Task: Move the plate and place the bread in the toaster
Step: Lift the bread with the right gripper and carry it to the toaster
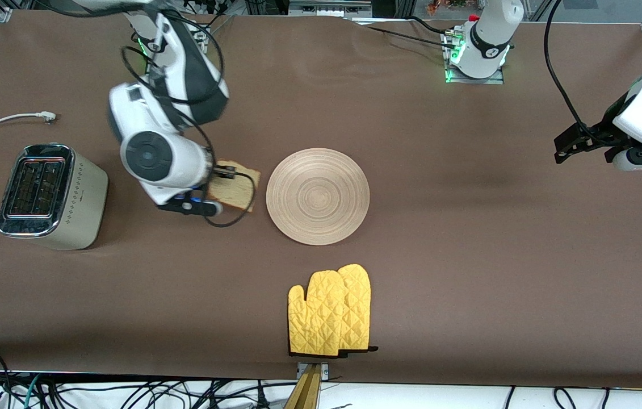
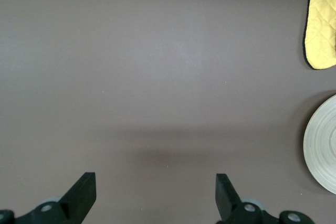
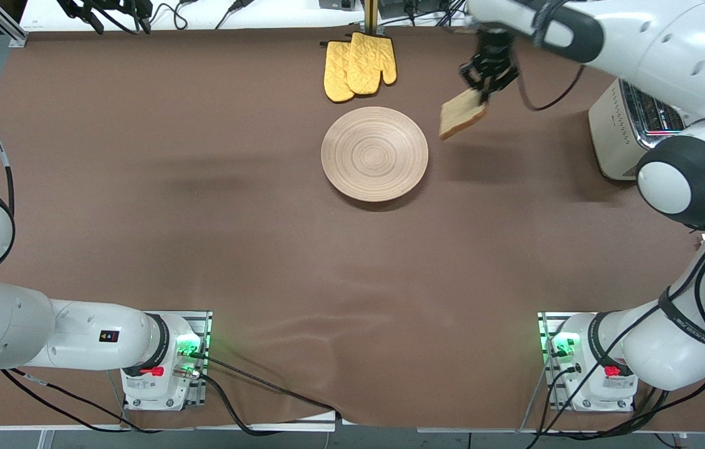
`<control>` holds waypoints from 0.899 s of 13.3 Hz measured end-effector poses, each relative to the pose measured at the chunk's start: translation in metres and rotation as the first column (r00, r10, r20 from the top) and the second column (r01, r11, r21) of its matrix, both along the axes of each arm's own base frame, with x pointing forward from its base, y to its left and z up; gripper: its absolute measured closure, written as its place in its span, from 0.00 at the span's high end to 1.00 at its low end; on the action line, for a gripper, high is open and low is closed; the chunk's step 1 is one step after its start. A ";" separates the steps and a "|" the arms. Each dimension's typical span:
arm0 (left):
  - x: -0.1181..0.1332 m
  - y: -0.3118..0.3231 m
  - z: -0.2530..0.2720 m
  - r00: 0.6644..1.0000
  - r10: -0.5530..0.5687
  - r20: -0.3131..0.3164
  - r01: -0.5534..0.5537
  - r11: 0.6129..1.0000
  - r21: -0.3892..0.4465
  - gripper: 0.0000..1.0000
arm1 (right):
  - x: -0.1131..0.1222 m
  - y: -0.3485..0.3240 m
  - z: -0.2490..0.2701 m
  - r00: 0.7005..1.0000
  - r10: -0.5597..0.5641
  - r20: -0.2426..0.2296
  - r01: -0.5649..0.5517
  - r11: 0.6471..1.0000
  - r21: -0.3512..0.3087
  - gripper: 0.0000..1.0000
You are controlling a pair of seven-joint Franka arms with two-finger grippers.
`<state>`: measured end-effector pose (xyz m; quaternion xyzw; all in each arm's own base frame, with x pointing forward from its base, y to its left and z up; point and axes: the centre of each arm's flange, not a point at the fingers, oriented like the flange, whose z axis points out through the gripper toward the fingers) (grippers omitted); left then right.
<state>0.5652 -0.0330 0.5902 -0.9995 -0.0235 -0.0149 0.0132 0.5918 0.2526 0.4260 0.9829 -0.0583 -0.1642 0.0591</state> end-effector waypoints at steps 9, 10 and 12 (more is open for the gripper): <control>0.000 -0.005 0.001 1.000 -0.007 0.002 0.007 1.000 -0.011 1.00 | 0.020 -0.234 0.062 0.979 0.142 -0.146 -0.179 0.940 -0.291 0.07; 0.000 -0.008 0.002 1.000 -0.009 0.002 0.009 1.000 -0.017 1.00 | 0.020 -0.258 0.066 0.974 0.149 -0.169 -0.197 0.928 -0.318 0.07; 0.000 -0.009 0.002 1.000 -0.008 0.001 0.008 1.000 -0.026 1.00 | 0.021 -0.293 0.068 0.964 0.167 -0.208 -0.233 0.905 -0.357 0.07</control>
